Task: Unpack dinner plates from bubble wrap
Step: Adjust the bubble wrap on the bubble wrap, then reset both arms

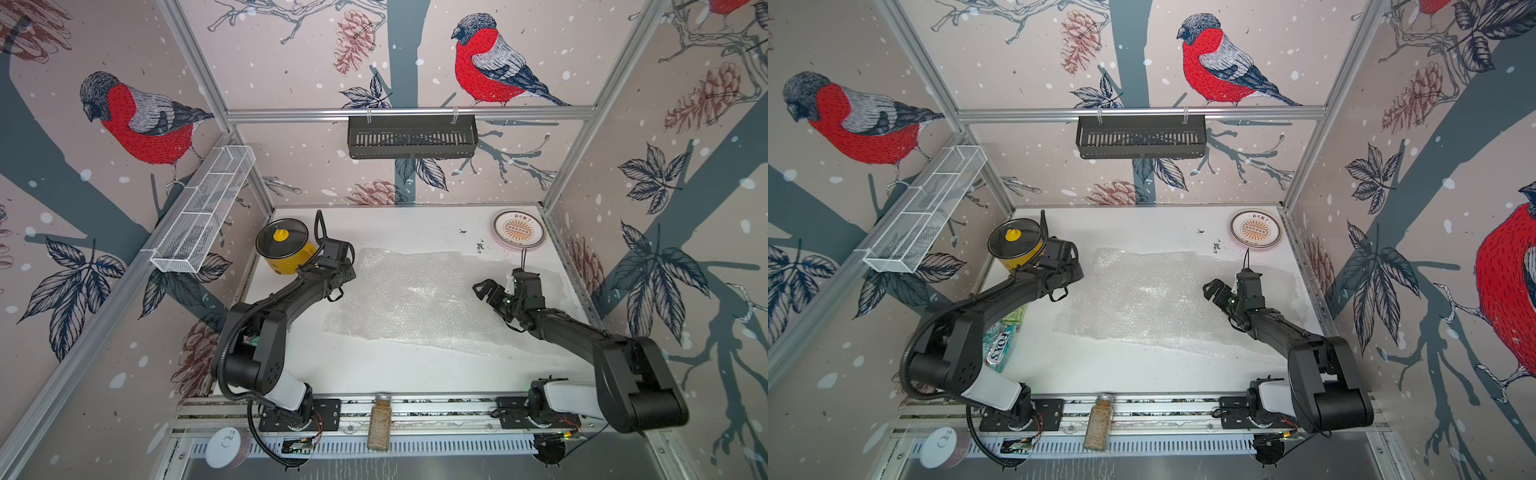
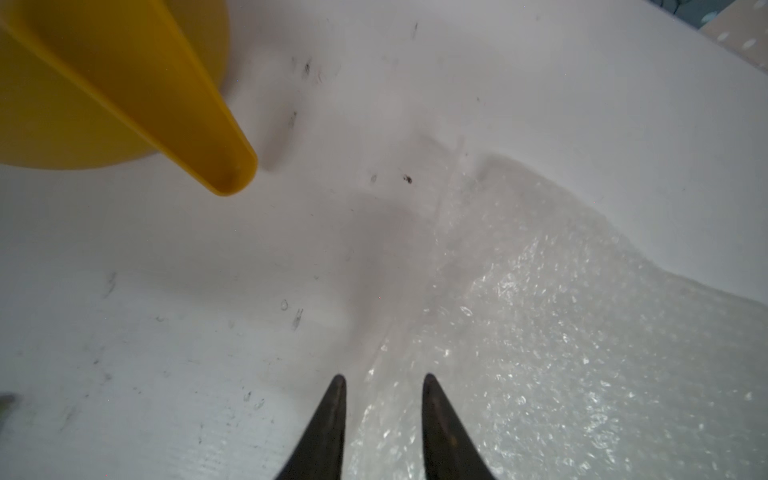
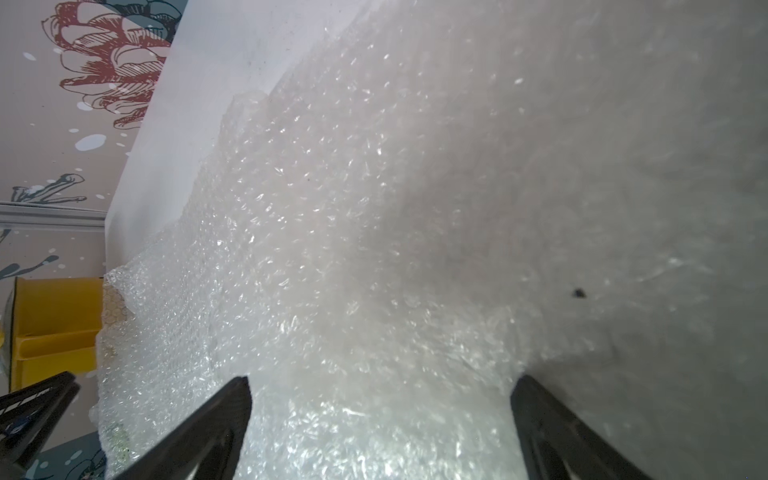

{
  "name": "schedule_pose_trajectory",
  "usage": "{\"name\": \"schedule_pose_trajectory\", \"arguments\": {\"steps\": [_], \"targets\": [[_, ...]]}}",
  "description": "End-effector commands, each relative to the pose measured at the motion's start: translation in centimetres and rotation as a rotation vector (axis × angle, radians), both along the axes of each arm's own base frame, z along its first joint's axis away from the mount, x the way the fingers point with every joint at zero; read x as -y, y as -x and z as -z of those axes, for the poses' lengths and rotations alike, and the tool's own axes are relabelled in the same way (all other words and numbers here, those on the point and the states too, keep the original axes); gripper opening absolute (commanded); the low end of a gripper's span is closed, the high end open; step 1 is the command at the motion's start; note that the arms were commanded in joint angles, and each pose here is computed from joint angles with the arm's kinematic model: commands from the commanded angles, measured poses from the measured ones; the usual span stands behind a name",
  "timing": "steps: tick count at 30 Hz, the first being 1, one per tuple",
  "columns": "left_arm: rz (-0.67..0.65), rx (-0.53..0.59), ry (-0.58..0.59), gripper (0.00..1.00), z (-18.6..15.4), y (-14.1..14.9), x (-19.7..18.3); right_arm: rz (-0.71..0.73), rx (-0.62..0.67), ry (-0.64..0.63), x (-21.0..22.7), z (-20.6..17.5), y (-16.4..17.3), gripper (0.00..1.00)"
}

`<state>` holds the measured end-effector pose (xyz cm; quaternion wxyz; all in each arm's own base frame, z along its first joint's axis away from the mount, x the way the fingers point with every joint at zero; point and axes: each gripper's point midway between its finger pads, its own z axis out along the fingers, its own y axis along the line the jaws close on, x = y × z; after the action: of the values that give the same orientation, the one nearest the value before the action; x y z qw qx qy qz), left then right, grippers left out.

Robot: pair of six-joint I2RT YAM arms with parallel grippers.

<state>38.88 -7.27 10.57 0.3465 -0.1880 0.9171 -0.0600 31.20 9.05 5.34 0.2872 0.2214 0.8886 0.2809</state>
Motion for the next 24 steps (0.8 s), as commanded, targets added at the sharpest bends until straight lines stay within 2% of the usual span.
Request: {"name": "schedule_pose_trajectory", "arguments": {"steps": [1, 4, 6, 7, 8, 9, 11, 14, 17, 20, 24], "targets": [[-0.082, 0.092, -0.002, 0.45, -3.1, 0.2, -1.5, 0.015, -0.009, 0.033, 0.6, -1.0, 0.4, 0.99], [-0.031, 0.174, 0.066, 0.58, -6.5, 0.7, -0.5, -0.016, 0.055, 0.042, 0.2, -3.7, -0.4, 0.99], [0.099, 0.254, 0.163, 0.71, -9.1, 1.2, 1.9, -0.03, 0.121, 0.058, 0.2, -6.1, -1.0, 0.99], [0.17, 0.298, 0.201, 0.79, -10.3, 1.6, 3.1, -0.03, 0.151, 0.072, 0.4, -7.3, -1.2, 0.99], [0.26, 0.352, 0.252, 0.97, -11.6, 2.2, 4.5, -0.026, 0.191, 0.096, 0.7, -8.7, -1.5, 0.99], [0.327, 0.404, 0.289, 0.99, -12.6, 2.8, 5.5, -0.025, 0.242, 0.13, 1.1, -10.3, -1.8, 0.99], [0.357, 0.475, 0.308, 0.99, -13.4, 3.7, 5.8, 0.013, 0.328, 0.207, 2.4, -12.9, -2.2, 0.99], [0.272, 0.52, 0.249, 0.99, -12.5, 3.9, 3.8, 0.218, 0.394, 0.374, 6.9, -15.5, -2.5, 0.99], [0.073, 0.507, 0.147, 0.99, -10.7, 3.8, 0.0, 0.41, 0.446, 0.516, 11.1, -16.9, -1.9, 0.99], [-0.099, 0.531, 0.008, 0.99, -8.6, 3.9, -3.8, 0.432, 0.589, 0.619, 12.3, -16.4, -1.9, 0.99], [-0.234, 0.508, -0.183, 0.99, -6.7, 4.6, -7.5, 0.503, 0.709, 0.66, 13.9, -15.4, -1.1, 0.99]]}}
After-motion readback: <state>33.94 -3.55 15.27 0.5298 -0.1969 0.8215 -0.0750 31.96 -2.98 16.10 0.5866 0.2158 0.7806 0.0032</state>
